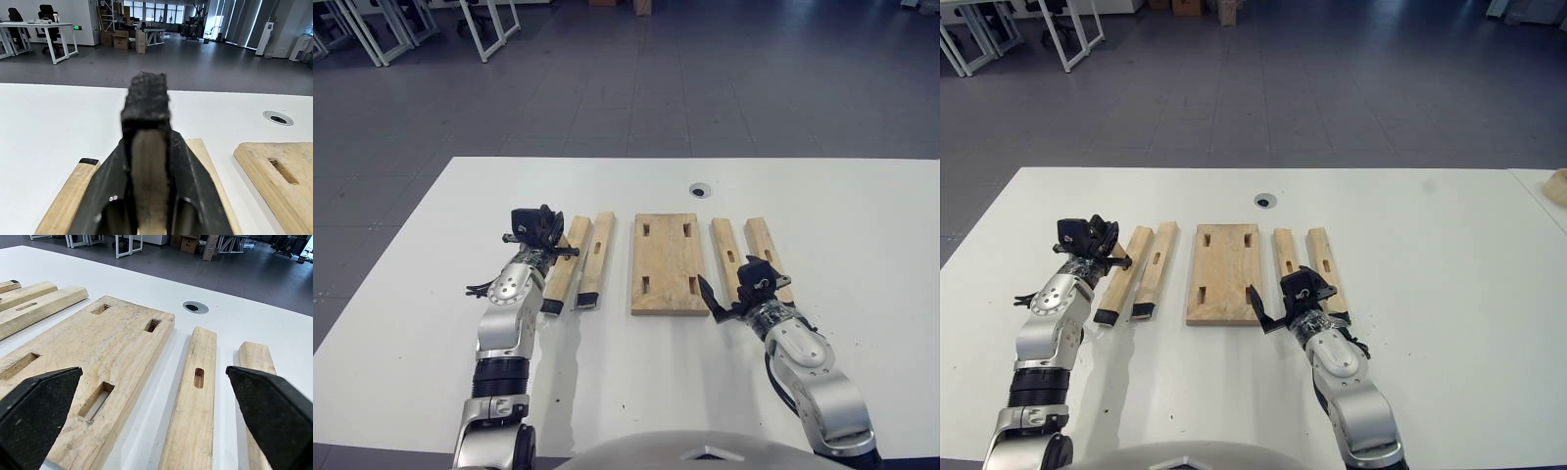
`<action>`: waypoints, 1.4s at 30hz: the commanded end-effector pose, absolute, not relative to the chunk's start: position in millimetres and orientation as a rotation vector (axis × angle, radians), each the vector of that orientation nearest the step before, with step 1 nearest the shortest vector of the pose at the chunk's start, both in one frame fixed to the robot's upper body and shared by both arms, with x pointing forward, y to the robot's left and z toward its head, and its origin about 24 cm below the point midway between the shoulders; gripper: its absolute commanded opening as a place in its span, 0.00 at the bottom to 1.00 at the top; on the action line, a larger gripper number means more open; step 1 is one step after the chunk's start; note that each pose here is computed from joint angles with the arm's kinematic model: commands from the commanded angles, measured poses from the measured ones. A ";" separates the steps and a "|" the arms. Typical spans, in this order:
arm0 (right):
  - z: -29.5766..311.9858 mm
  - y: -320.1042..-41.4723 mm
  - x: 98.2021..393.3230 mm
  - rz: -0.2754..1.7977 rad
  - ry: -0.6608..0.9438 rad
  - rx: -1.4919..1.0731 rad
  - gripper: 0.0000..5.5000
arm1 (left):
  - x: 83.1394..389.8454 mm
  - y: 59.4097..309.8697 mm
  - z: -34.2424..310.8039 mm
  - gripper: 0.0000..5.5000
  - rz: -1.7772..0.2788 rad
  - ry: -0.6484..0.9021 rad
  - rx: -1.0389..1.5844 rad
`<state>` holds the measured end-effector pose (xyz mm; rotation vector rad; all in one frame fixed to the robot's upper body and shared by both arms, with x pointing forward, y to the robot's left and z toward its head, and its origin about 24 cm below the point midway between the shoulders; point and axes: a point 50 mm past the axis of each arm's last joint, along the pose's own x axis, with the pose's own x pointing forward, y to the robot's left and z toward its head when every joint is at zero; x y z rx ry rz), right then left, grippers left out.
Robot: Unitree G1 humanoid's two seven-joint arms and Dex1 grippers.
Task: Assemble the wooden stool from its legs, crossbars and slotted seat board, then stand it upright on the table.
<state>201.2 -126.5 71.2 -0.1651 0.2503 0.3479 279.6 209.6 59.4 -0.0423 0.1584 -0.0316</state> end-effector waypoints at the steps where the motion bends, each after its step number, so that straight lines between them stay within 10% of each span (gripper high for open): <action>1: 73.2 -125.0 201.1 0.346 0.257 -0.161 1.00 | 257.9 208.4 35.8 0.08 0.108 0.354 -0.032; 33: 75.0 -125.9 209.1 0.339 0.239 -0.188 1.00 | 260.0 185.9 71.8 0.08 0.154 0.135 -0.094; 42: 75.0 -124.7 210.6 0.335 0.240 -0.185 1.00 | 262.5 187.3 75.0 0.39 0.149 0.145 -0.098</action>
